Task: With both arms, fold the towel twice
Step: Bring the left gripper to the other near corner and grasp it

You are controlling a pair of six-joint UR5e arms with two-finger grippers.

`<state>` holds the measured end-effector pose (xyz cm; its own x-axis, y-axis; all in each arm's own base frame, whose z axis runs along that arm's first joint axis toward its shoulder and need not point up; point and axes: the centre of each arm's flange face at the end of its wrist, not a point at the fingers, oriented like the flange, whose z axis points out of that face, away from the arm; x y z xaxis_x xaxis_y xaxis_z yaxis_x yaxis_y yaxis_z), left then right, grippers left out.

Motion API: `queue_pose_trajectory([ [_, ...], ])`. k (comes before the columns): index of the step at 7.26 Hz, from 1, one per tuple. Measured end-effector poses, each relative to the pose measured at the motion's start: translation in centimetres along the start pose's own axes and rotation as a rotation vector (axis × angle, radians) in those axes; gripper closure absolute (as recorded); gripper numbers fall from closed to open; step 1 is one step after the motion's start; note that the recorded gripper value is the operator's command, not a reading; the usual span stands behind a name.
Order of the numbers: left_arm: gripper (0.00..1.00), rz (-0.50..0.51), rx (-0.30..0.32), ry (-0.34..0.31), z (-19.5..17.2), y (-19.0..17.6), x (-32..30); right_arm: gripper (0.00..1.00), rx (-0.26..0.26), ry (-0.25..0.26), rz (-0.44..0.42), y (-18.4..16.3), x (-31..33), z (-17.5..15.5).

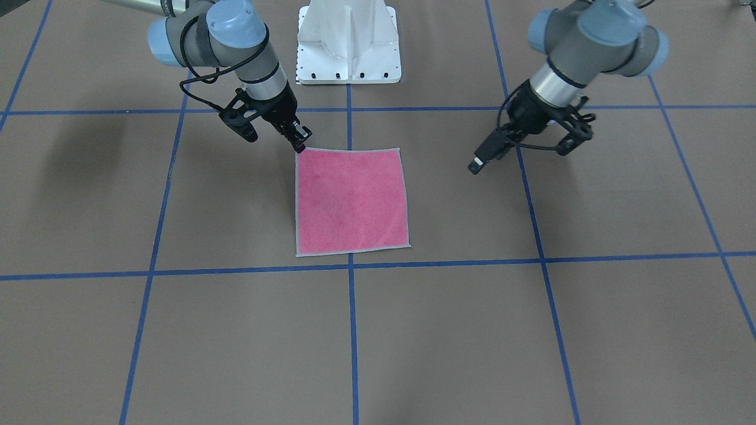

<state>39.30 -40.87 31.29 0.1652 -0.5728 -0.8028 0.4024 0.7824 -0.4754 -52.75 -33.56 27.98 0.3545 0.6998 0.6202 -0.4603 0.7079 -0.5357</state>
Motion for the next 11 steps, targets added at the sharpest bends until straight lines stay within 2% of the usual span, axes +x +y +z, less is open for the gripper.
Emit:
queue_pose_trajectory([
  [2,0.02,-0.027,0.021,0.032,3.9,7.8,-0.3,1.00,0.003,0.006,0.001,0.0,0.1,0.1],
  [4,0.05,-0.018,0.024,0.020,6.6,11.7,-1.5,1.00,0.004,0.009,0.002,0.0,0.1,0.2],
  [8,0.11,-0.010,0.025,-0.006,10.2,13.6,-1.0,1.00,0.005,0.010,0.002,-0.1,0.1,0.3],
  [9,0.13,-0.009,0.025,-0.010,10.7,13.8,-0.9,1.00,0.005,0.010,0.002,-0.1,0.1,0.3],
  [10,0.20,-0.008,0.024,-0.015,11.0,14.0,-1.0,1.00,0.005,0.010,0.002,-0.1,0.1,0.3],
  [11,0.21,-0.007,0.021,-0.021,11.4,14.3,-1.1,1.00,0.005,0.010,0.002,-0.1,0.2,0.3],
])
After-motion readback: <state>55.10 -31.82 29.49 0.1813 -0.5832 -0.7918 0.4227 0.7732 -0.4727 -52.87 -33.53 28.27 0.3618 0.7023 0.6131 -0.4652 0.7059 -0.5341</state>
